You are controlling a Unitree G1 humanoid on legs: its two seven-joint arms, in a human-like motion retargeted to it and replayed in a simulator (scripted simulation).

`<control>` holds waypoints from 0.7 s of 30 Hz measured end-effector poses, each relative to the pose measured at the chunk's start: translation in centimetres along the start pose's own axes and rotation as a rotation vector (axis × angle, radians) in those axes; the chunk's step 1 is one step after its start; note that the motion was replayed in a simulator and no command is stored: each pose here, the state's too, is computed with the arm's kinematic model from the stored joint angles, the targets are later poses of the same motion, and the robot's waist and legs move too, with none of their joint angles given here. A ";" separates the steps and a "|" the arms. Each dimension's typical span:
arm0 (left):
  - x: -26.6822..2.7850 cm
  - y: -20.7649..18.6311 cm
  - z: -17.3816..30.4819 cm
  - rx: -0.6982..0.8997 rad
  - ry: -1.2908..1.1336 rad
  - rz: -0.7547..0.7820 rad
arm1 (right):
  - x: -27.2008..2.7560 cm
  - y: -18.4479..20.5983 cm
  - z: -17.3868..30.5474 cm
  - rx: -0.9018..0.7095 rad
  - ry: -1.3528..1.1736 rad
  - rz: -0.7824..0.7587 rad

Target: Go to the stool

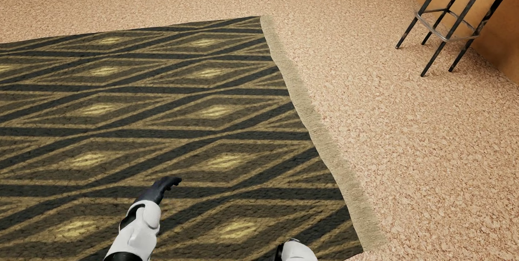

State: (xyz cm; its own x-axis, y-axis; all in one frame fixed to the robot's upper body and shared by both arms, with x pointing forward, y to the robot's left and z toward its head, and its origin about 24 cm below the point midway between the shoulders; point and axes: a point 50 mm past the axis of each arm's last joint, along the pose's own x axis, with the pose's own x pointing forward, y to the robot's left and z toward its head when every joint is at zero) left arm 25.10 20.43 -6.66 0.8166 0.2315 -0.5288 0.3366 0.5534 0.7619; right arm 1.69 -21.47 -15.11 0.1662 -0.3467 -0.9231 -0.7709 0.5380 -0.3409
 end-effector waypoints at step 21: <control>-15.9 -14.2 -17.1 -0.182 0.716 -0.486 | -4.6 -15.2 16.0 0.001 -0.492 -0.601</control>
State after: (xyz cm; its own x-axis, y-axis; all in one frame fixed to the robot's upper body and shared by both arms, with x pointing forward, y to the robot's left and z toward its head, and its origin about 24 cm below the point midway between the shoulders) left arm -0.65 22.57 -15.46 0.0920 0.3494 -0.9325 0.4405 0.8255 0.3527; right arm 22.53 -15.73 -8.48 0.8097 -0.1979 -0.5525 -0.4616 0.3666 -0.8078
